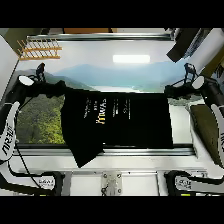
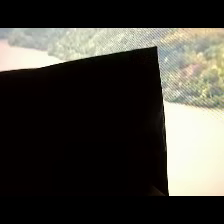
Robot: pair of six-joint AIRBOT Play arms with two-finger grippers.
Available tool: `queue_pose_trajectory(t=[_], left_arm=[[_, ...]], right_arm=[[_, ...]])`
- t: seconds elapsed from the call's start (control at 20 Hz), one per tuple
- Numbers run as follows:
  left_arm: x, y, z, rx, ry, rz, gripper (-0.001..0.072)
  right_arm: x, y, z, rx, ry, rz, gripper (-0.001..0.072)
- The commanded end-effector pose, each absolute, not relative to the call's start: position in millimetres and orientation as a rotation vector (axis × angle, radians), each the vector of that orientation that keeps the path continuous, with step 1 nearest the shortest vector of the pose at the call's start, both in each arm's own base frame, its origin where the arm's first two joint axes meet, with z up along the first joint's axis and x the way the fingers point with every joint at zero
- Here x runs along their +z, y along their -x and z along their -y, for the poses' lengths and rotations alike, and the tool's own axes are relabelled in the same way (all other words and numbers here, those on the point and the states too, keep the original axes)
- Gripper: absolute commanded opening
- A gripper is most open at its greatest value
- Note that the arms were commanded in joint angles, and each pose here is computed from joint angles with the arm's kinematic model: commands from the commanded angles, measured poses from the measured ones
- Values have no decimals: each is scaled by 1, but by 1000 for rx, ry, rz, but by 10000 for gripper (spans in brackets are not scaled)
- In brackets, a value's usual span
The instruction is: Fold the clothes and pants, and hang the long-sleeved shirts on hangers.
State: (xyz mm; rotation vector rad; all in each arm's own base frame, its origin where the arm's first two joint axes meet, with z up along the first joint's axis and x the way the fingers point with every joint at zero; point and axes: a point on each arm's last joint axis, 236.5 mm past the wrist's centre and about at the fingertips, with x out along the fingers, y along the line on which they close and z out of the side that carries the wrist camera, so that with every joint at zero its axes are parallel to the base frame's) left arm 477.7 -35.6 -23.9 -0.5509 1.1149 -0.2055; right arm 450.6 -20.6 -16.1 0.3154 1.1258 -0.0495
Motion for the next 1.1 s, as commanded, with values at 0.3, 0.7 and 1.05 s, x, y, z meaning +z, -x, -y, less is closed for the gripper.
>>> queue_pose_trajectory(t=[0.3,0.7,1.05], left_arm=[[-97,-406,39,-163,568,-1262,6],[-5,-408,53,-257,512,-1165,433],[24,-374,112,-412,339,-1193,434]], right_arm=[[-81,-381,-7,-59,-347,-1282,26],[-6,-342,-1,-44,-293,-1239,455],[-42,-198,43,-424,-688,-1391,594]])
